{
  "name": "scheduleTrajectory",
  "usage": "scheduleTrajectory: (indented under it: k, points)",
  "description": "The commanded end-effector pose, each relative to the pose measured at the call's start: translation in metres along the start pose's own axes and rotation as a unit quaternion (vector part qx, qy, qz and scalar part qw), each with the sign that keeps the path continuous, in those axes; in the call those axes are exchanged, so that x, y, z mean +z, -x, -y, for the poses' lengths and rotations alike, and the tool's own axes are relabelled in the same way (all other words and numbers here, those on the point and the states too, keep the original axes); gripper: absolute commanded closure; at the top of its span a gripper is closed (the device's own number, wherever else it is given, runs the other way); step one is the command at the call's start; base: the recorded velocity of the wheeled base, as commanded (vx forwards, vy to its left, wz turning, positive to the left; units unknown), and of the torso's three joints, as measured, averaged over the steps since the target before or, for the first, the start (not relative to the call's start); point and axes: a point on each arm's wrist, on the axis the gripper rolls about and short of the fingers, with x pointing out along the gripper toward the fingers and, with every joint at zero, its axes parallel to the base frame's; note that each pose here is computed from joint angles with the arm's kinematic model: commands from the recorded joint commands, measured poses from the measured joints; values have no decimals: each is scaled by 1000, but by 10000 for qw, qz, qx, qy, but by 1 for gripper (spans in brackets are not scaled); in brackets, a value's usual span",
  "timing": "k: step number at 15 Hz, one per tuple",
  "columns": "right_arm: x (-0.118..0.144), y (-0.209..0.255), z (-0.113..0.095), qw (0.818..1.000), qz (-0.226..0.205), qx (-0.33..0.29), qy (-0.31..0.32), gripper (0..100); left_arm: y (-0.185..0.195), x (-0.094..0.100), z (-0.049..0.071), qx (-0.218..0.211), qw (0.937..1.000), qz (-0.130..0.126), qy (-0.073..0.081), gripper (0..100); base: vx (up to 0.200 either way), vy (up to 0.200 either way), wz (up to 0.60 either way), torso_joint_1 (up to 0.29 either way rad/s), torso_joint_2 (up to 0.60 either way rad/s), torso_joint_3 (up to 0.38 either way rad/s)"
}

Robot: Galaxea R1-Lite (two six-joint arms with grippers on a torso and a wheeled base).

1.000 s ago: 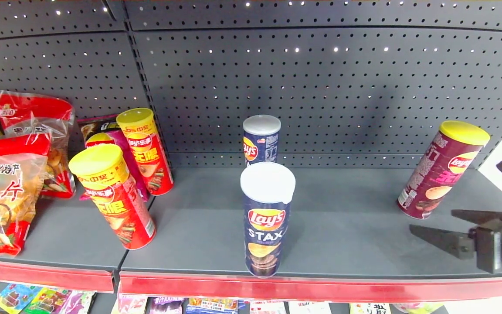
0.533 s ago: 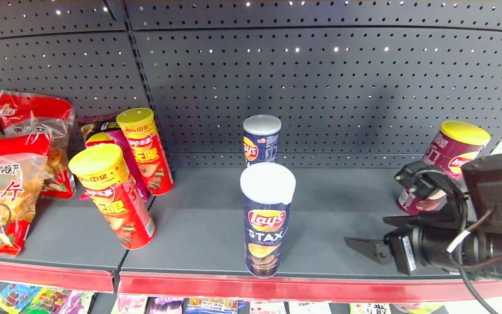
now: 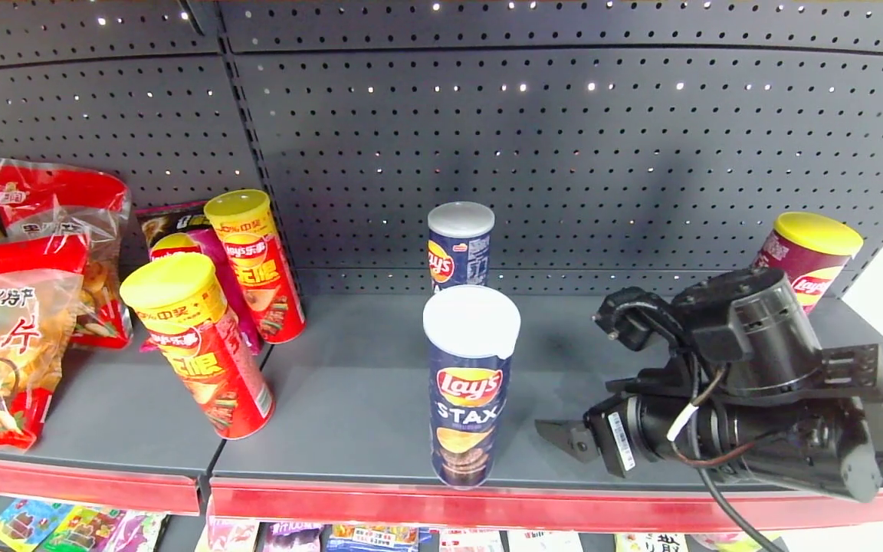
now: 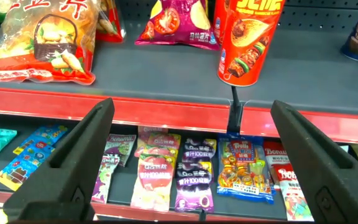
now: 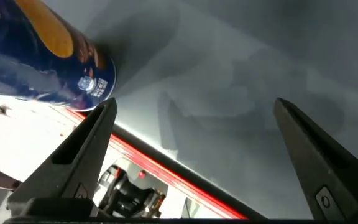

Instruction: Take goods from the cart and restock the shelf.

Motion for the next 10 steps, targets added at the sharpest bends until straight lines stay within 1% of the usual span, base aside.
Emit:
scheduleTrajectory:
  k: [1,5,10]
  points:
    - [-3,-8,-3,9999,-146,-3,59,0,0,0,0,9,10000,-7,3,0,0,0,0,0,0,0]
    - [-5,-15,-12,9995,-232,75,185,0,0,0,0,9,10000,-7,3,0,0,0,0,0,0,0]
    - [-4,-21,-19,9989,-271,110,358,0,0,0,0,2,10000,-7,3,0,0,0,0,0,0,0]
